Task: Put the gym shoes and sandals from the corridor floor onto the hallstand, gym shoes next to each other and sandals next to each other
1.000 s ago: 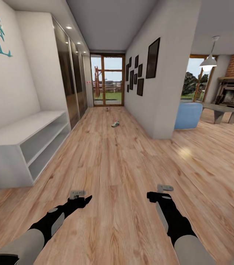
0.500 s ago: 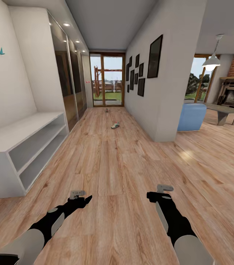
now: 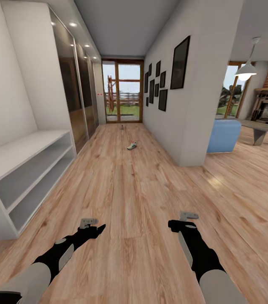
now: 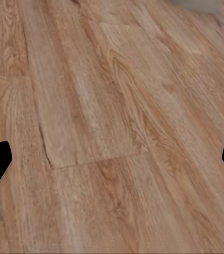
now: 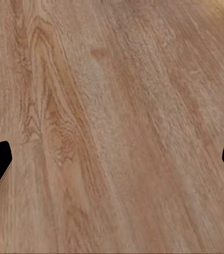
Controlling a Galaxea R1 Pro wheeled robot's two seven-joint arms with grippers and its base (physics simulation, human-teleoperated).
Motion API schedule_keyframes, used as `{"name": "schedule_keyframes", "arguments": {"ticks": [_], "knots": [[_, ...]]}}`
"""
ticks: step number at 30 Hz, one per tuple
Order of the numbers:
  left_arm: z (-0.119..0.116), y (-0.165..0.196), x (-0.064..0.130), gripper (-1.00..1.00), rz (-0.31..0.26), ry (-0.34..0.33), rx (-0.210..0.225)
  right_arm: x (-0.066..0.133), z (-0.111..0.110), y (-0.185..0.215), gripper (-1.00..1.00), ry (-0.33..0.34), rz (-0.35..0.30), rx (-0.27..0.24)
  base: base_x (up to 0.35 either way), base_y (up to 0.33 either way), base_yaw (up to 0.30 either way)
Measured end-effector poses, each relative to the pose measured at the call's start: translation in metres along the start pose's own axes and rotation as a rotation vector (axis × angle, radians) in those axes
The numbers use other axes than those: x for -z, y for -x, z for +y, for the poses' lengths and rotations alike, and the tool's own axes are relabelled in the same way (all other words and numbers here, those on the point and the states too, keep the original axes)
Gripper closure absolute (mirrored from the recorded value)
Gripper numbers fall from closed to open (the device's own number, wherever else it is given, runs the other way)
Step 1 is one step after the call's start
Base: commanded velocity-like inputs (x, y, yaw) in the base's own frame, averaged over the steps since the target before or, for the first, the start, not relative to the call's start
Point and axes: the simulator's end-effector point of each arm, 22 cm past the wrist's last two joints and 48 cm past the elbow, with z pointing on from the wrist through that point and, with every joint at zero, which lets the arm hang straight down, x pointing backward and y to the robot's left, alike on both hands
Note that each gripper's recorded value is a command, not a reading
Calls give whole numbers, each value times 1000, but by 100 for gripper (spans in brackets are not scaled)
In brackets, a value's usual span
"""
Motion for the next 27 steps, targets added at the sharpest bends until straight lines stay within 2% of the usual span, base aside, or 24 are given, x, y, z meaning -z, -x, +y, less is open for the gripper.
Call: {"name": "schedule_keyframes", "arguments": {"ticks": [27], "knots": [[2,-10,-3,-100,16,2,6,-5,0,-9,-100,-3,18,2,345,0,0]]}}
